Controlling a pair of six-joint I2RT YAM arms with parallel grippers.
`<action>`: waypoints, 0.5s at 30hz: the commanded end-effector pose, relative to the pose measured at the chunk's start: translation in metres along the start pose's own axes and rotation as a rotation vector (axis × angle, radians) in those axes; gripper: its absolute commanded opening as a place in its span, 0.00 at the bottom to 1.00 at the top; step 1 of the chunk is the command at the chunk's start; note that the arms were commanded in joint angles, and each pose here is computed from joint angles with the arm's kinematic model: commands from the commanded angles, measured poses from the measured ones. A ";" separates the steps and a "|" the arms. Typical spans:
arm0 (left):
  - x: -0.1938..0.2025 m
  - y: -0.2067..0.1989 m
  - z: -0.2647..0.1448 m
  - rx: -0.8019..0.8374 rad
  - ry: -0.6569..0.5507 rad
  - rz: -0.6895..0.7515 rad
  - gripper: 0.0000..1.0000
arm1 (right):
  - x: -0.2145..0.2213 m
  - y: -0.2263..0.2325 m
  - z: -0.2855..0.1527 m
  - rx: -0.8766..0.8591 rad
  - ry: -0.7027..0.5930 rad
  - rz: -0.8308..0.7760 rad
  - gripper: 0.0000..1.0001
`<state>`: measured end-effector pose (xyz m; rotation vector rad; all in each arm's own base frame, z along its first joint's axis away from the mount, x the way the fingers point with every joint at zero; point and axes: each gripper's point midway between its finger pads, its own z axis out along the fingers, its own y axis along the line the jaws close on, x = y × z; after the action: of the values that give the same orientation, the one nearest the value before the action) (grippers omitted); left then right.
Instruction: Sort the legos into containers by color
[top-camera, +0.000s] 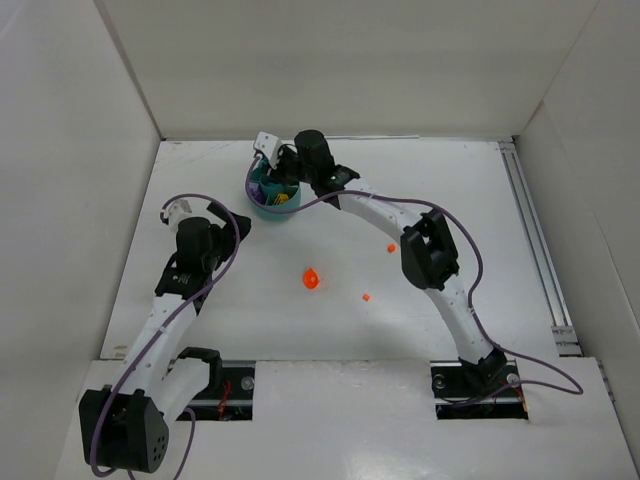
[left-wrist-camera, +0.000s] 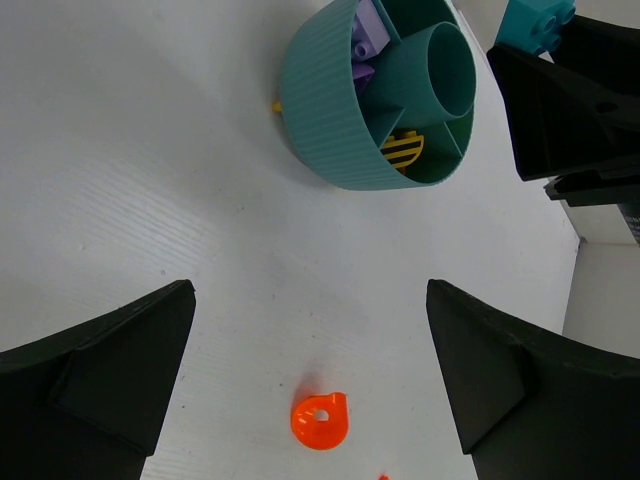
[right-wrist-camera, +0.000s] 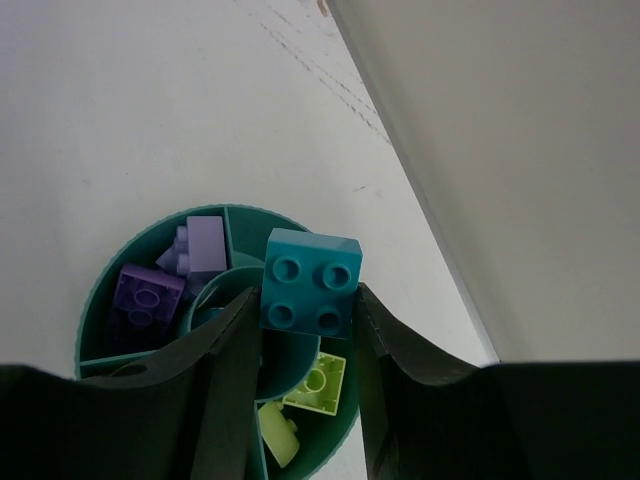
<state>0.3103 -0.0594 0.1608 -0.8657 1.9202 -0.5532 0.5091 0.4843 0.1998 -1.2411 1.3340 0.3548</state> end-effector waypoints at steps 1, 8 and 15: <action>-0.001 -0.003 0.001 0.030 -0.010 0.006 1.00 | -0.021 -0.002 -0.003 -0.012 -0.061 0.008 0.33; 0.000 -0.004 0.000 0.035 -0.003 0.006 1.00 | -0.014 0.003 -0.004 -0.025 -0.047 0.013 0.46; -0.001 -0.005 -0.003 0.041 -0.008 0.006 1.00 | -0.025 -0.001 -0.012 -0.017 -0.059 0.009 0.72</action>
<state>0.3082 -0.0619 0.1554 -0.8613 1.9354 -0.5645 0.5010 0.4848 0.1782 -1.2703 1.3693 0.3957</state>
